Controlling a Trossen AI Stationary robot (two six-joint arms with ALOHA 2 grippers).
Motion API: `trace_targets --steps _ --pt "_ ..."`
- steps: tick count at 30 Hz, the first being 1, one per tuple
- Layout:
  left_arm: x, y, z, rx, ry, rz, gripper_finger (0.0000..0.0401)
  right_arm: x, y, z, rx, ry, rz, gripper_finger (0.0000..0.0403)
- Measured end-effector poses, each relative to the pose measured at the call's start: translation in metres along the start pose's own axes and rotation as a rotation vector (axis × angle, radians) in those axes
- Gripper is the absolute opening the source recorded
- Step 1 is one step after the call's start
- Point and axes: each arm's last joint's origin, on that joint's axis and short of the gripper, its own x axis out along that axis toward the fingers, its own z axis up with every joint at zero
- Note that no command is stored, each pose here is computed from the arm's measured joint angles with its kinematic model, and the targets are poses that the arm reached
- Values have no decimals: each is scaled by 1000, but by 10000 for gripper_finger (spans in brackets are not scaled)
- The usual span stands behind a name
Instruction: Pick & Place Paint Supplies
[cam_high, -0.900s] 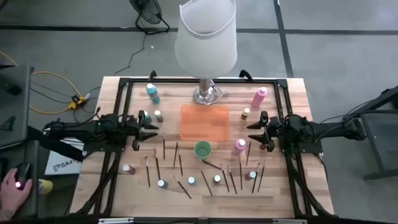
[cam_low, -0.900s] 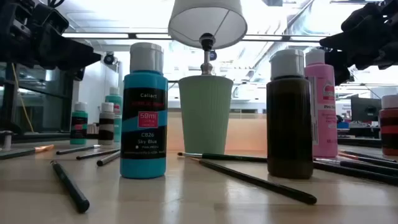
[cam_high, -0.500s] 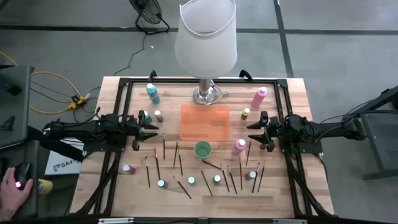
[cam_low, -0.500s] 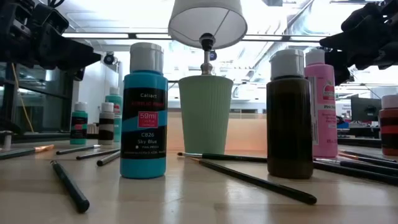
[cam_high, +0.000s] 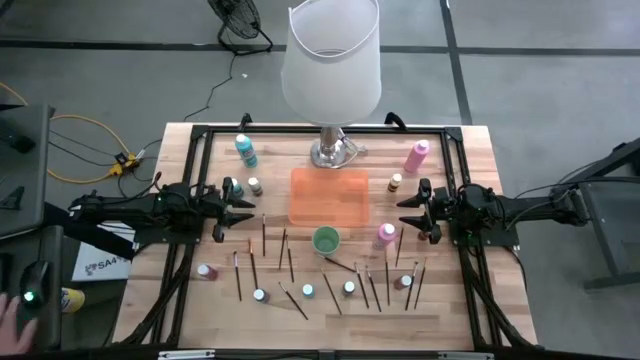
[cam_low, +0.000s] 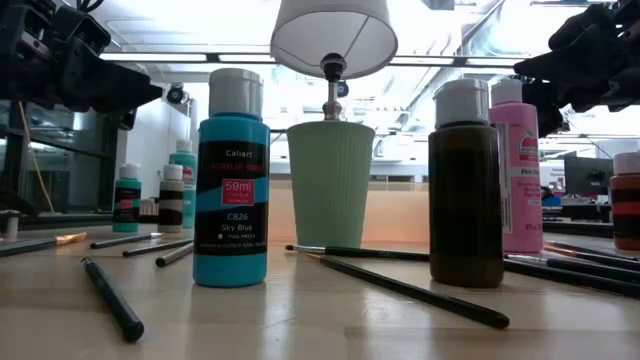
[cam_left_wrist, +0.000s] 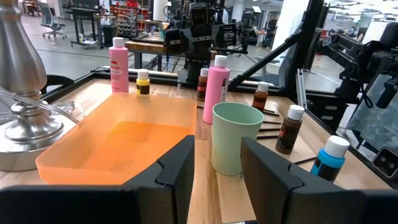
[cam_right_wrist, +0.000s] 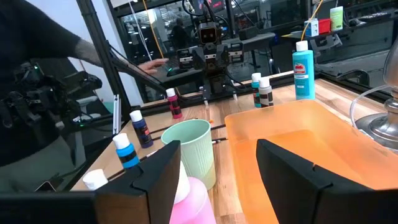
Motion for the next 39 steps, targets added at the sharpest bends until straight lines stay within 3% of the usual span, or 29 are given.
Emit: trace_targets --steps 39 --pt "0 0 0 0 -1 0 126 0 0 0 22 -2 4 205"
